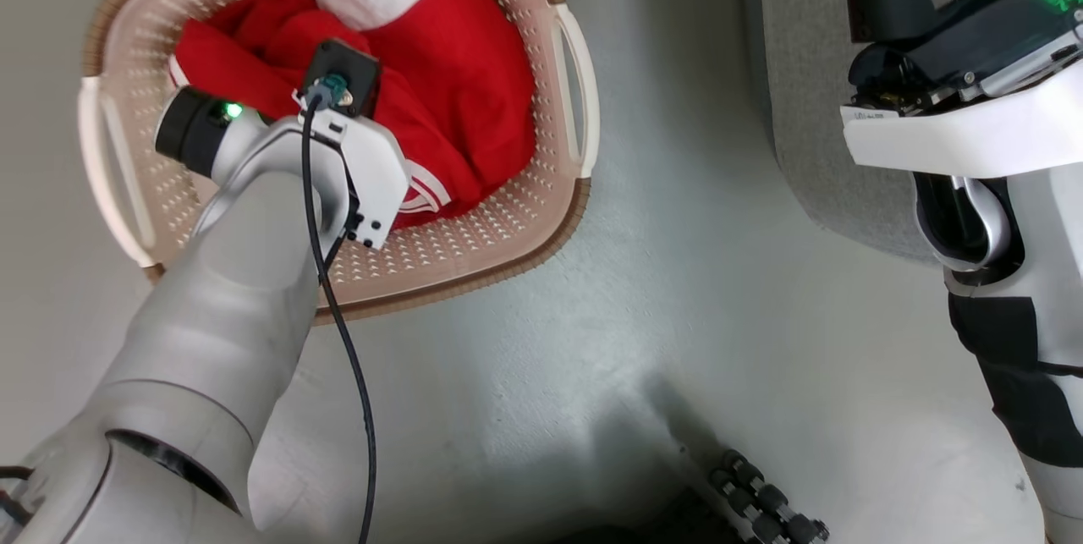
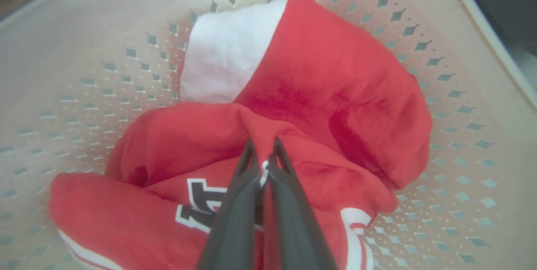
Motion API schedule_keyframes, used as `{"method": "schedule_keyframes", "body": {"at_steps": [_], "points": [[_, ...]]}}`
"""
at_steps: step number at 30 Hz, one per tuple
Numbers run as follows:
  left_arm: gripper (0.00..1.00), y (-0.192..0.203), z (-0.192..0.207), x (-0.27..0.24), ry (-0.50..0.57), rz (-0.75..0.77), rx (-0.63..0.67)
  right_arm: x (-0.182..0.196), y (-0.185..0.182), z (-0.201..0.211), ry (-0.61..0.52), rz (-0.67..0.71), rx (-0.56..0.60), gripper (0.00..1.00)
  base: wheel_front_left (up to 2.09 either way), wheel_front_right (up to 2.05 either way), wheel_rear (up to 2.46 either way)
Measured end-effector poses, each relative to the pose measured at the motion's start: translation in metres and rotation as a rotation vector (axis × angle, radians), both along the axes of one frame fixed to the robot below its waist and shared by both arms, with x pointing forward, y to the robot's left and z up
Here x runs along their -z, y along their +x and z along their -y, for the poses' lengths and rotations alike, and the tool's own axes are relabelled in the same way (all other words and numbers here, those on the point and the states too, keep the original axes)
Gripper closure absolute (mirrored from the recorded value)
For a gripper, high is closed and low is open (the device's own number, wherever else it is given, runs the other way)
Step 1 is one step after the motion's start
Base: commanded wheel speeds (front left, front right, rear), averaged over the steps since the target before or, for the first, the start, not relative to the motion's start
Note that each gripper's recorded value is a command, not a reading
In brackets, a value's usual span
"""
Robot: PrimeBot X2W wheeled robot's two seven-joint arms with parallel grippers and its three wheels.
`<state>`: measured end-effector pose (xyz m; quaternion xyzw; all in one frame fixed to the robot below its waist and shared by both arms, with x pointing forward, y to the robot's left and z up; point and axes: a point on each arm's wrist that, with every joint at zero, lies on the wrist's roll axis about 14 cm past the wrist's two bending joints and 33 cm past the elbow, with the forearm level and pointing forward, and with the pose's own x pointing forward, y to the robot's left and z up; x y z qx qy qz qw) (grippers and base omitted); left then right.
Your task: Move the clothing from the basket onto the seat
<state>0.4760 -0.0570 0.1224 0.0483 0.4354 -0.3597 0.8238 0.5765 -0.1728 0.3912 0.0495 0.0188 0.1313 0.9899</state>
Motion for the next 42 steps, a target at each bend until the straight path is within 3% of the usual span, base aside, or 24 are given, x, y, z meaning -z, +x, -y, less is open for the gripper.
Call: {"method": "schedule_keyframes", "body": {"at_steps": [21, 42], "points": [[1.00, 0.004, -0.019, -0.143, -0.193, 0.210, -0.199, -0.050, -0.042, 0.024, 0.022, 0.006, 0.127, 0.00, 0.00, 0.00, 0.00], [1.00, -0.020, -0.019, -0.332, -0.391, 0.568, -0.180, -0.093, -0.142, 0.032, 0.086, 0.017, 0.233, 0.00, 0.00, 0.00, 0.00]]}}
